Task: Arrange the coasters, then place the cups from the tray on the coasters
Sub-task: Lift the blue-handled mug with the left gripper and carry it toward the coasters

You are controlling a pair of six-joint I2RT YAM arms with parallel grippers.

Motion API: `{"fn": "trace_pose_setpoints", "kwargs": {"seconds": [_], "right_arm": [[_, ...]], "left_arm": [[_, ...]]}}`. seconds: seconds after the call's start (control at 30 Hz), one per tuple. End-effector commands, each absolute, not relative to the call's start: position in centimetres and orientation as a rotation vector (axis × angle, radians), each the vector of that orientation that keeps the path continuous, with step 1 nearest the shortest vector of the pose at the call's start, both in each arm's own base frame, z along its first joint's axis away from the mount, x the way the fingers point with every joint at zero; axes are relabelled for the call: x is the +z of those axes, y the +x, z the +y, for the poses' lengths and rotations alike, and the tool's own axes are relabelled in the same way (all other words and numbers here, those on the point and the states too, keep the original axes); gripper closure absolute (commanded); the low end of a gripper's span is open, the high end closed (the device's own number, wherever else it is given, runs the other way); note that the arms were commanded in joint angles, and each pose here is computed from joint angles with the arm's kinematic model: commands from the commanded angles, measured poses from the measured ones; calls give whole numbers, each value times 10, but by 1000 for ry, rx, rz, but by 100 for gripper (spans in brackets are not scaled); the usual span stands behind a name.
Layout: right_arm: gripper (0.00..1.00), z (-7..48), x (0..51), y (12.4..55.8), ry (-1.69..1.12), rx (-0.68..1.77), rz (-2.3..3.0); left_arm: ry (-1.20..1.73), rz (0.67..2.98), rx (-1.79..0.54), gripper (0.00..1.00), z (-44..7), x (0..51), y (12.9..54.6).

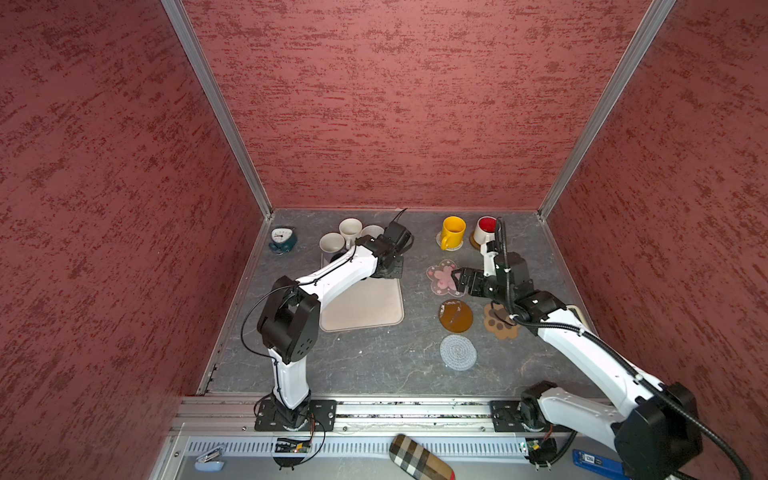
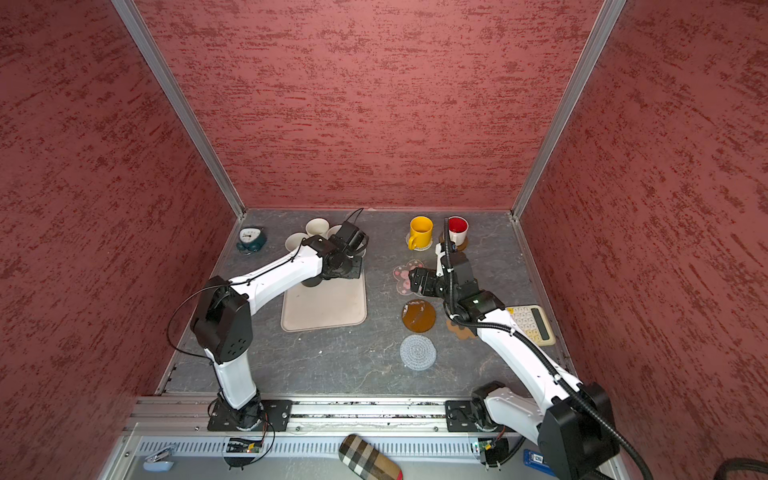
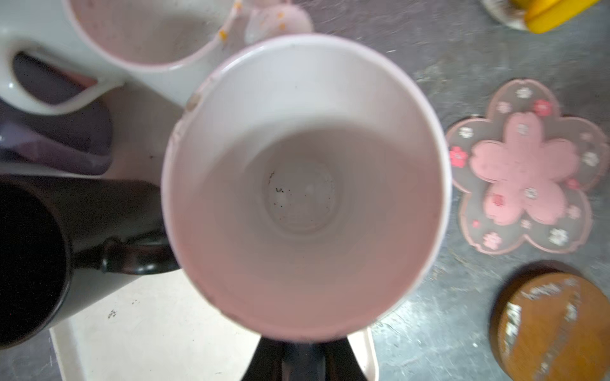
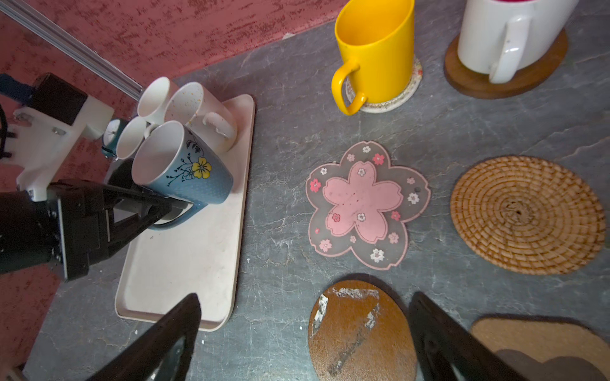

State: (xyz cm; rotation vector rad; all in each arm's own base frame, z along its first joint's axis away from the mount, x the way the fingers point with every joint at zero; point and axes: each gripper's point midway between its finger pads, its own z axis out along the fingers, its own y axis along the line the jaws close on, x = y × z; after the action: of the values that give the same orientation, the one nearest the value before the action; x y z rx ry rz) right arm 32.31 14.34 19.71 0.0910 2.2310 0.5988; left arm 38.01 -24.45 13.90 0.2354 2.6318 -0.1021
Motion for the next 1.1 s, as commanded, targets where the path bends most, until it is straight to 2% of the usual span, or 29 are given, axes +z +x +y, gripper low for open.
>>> {"fn": "trace_pose_setpoints", "kwargs": {"seconds": [0.0,0.47,0.67,1.07], "right_arm": [[1,136,228,327,137,675,2156],[1,72,265,324,364,710,2034],[1,74,287,322,367,768,1974],[1,70,297,318,363,757,1941]], "left_arm": [[400,2454,-250,100,-286,192,388],[775,2320,-375,100,-401,194,387],[837,2272,-436,100,-439,185,390],[959,2171,-524,100,-501,177,384]]}}
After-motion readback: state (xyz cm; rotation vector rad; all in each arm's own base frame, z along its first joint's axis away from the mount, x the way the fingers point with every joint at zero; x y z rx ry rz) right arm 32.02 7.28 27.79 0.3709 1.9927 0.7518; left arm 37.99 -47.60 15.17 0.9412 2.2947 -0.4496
